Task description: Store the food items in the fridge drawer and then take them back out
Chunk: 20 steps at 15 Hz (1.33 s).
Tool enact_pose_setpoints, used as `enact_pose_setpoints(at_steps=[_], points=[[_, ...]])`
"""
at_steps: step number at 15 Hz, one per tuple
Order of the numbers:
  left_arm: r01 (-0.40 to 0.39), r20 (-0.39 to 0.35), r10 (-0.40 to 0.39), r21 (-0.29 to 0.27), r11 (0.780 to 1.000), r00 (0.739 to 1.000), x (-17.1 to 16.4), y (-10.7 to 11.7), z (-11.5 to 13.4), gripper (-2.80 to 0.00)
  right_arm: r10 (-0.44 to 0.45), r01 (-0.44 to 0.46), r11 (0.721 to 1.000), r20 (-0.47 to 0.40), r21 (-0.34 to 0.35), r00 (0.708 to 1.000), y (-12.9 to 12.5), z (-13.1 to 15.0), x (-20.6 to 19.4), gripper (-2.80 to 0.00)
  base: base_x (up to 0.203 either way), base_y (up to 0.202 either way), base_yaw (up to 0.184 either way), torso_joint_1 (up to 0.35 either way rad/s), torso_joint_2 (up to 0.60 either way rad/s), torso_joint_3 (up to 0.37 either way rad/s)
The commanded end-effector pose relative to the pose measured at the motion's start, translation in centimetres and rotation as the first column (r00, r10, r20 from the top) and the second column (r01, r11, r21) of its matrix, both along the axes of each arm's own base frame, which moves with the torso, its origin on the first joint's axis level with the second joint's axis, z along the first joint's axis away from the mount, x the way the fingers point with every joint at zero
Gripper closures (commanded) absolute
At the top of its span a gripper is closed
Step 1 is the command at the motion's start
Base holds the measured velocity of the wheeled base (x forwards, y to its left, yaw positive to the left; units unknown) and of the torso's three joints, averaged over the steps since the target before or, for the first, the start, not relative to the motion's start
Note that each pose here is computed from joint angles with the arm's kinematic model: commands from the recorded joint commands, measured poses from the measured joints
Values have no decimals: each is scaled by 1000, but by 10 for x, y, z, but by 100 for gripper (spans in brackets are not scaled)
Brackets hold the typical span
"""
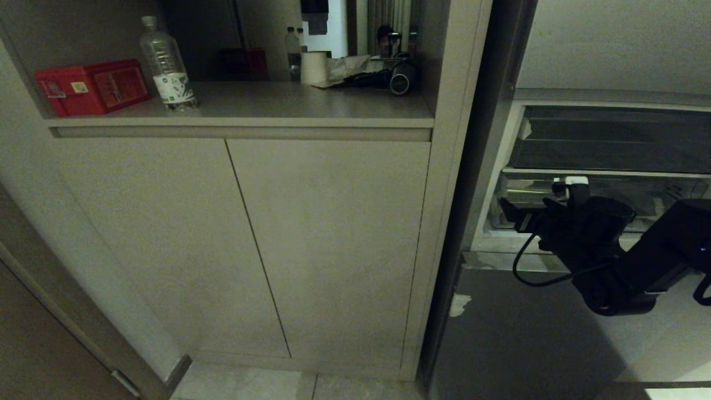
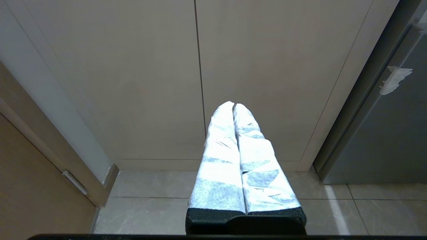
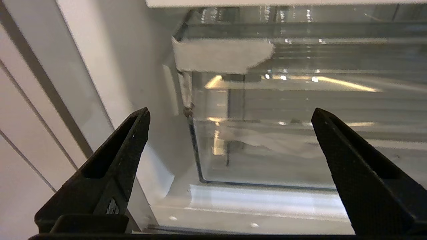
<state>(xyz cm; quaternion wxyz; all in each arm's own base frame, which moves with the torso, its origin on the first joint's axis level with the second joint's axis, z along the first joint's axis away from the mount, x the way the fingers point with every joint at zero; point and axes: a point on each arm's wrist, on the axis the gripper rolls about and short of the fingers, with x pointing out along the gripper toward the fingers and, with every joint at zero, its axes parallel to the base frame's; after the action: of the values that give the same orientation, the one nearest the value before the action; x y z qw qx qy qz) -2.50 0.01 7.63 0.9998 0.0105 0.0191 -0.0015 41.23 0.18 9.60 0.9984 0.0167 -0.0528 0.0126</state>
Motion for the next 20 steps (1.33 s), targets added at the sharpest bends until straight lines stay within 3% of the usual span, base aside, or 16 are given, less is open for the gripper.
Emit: enact_pose_setpoints(at_steps=[1,19,20], points=[[0,-2,0,-1,1000,1000,0,0,0,0,7,-7,1000,10,1,1000,3,2,2,-280,0,0,0,0,0,0],[1,-2,-1,1,1000,1000,0,0,0,0,-14,14,1000,23,6,1000,11,-5,27,-280,0,0,0,0,0,0],[1,-2,-1,1,1000,1000,0,0,0,0,-15,15,1000,24,6,1000,11,-5,27,0,0,0,0,0,0,0]])
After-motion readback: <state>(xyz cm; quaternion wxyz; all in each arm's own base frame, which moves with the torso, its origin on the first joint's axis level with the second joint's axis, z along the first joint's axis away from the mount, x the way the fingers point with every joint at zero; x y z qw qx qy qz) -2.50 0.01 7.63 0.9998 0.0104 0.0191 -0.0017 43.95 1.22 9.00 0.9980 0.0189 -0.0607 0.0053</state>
